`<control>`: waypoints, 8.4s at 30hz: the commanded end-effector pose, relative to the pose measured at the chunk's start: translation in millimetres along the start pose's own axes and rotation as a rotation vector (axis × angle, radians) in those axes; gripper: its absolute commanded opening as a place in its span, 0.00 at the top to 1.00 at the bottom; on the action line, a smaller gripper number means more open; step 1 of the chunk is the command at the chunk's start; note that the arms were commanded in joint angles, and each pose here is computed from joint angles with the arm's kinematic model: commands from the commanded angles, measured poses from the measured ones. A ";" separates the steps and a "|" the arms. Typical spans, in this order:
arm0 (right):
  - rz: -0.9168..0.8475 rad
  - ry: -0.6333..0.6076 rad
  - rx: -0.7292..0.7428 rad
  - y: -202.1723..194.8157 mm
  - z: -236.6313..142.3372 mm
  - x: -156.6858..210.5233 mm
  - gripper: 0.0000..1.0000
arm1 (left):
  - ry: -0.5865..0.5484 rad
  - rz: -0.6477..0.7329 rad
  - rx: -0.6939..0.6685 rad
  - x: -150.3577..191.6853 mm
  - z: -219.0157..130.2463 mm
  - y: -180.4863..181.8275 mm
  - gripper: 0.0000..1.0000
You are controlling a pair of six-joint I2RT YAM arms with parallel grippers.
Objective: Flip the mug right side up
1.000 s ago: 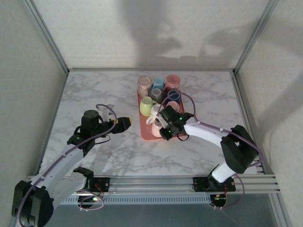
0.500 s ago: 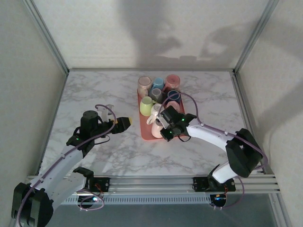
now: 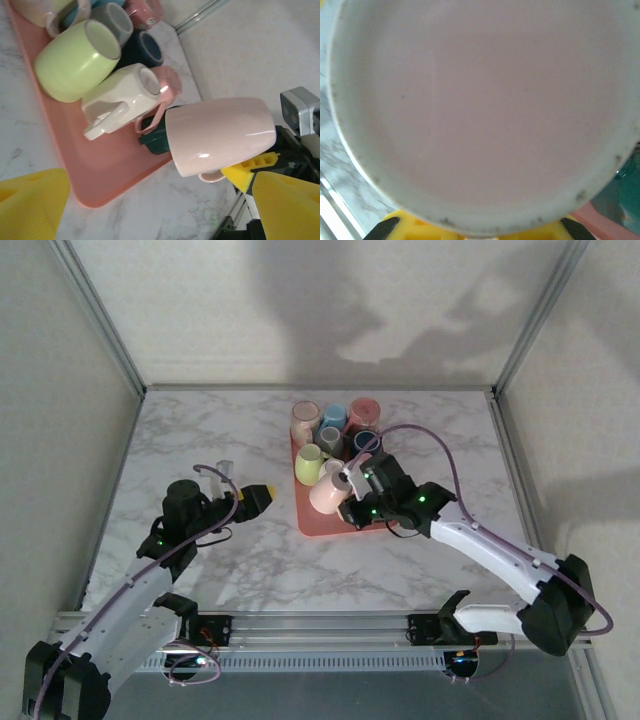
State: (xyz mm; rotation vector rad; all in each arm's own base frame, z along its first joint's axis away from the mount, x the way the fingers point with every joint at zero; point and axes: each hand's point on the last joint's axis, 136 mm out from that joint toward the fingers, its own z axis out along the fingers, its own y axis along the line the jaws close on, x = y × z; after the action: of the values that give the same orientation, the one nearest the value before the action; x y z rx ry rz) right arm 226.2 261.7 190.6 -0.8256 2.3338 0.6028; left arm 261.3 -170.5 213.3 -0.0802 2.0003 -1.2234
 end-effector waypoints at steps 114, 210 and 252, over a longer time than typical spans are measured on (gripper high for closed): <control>0.317 -0.426 -0.056 -20.7 -84.2 -108.0 0.46 | -0.357 0.215 0.093 -89.9 37.2 -126.6 1.00; 0.548 0.009 0.379 -107.6 -61.3 3.1 0.37 | -0.019 0.106 -0.463 -97.8 22.6 87.5 0.51; 0.568 0.243 0.413 -143.9 36.1 46.5 0.18 | 0.023 0.103 -0.280 -31.1 29.2 62.0 0.52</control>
State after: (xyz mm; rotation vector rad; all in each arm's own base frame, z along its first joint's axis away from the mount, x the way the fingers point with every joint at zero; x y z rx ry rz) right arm 299.2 165.3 97.6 0.0561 2.8124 0.2741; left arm 324.3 -138.9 178.6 -0.1161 2.1573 -0.8474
